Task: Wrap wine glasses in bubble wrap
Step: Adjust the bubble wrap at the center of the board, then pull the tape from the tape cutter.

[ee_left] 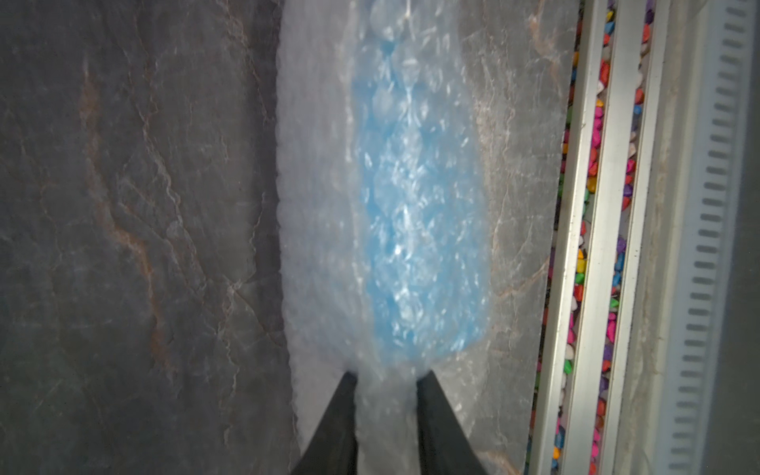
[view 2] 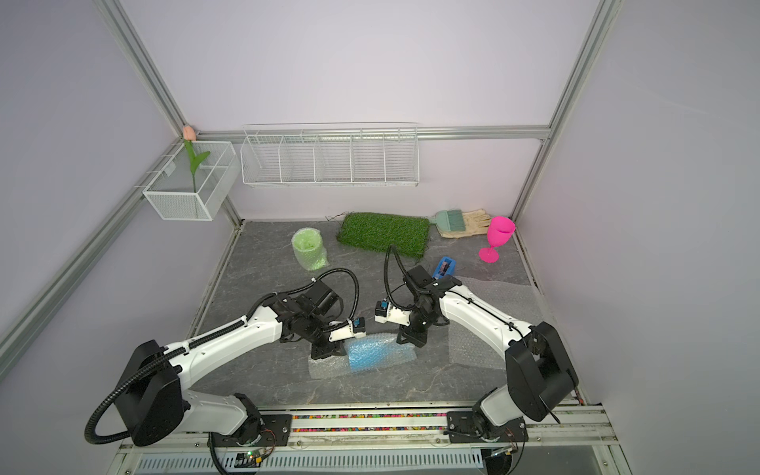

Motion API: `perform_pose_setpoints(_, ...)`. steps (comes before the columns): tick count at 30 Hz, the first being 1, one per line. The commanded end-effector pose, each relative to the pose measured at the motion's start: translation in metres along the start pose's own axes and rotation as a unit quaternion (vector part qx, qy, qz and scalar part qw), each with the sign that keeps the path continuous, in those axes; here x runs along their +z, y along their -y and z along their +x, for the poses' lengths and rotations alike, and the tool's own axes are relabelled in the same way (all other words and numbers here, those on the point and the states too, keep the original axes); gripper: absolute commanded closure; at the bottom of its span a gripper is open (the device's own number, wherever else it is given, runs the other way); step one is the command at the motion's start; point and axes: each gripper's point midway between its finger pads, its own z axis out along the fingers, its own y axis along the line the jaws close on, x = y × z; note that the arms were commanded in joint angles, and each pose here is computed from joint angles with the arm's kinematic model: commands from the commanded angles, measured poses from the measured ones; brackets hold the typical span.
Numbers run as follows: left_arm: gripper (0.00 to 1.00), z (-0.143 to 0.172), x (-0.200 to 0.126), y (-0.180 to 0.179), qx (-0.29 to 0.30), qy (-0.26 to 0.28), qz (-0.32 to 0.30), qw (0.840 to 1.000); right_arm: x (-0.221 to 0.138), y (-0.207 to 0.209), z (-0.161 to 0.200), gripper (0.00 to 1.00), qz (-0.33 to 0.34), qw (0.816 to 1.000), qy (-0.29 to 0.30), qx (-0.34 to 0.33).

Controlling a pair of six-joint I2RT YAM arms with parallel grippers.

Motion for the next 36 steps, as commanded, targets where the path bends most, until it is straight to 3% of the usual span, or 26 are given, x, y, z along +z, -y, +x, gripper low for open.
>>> perform_pose_setpoints(1,0.87,0.013,-0.003,0.002,0.006,-0.033,-0.004,0.999,-0.004,0.002,-0.002,0.93,-0.002,1.000,0.003,-0.002)
perform_pose_setpoints(3,0.94,0.016,-0.005,-0.001,0.004,-0.040,-0.017,0.999,-0.004,0.009,0.002,0.93,0.015,1.000,-0.005,0.002)
perform_pose_setpoints(7,0.96,0.013,-0.007,-0.005,0.002,-0.032,-0.033,0.999,-0.008,0.014,0.000,0.90,0.026,1.000,0.001,0.005)
perform_pose_setpoints(11,0.97,0.010,-0.011,-0.010,0.006,-0.029,-0.045,0.999,-0.023,0.003,-0.018,0.60,0.009,0.999,0.053,0.008)
perform_pose_setpoints(17,0.98,0.012,-0.015,-0.013,0.013,-0.031,-0.062,0.998,-0.071,0.015,-0.035,0.38,0.075,0.982,0.158,0.070)
perform_pose_setpoints(19,0.98,0.012,-0.015,-0.013,0.014,-0.031,-0.063,0.997,-0.095,0.035,-0.037,0.36,0.116,0.962,0.214,0.125)
perform_pose_setpoints(21,0.98,0.012,-0.015,-0.013,0.014,-0.031,-0.063,0.997,-0.118,0.064,-0.028,0.36,0.166,0.927,0.265,0.206)
perform_pose_setpoints(24,0.98,0.013,-0.015,-0.013,0.015,-0.033,-0.063,0.997,-0.146,0.107,0.000,0.36,0.222,0.851,0.332,0.341)
perform_pose_setpoints(30,0.98,0.016,-0.017,-0.010,0.019,-0.031,-0.065,0.997,-0.153,0.157,0.059,0.43,0.190,0.720,0.385,0.545)
perform_pose_setpoints(32,0.98,0.015,-0.018,-0.009,0.020,-0.027,-0.065,0.997,-0.148,0.171,0.068,0.43,0.152,0.696,0.391,0.582)
perform_pose_setpoints(36,0.98,0.014,-0.018,-0.008,0.020,-0.024,-0.064,0.997,-0.135,0.202,0.070,0.43,0.104,0.669,0.408,0.613)
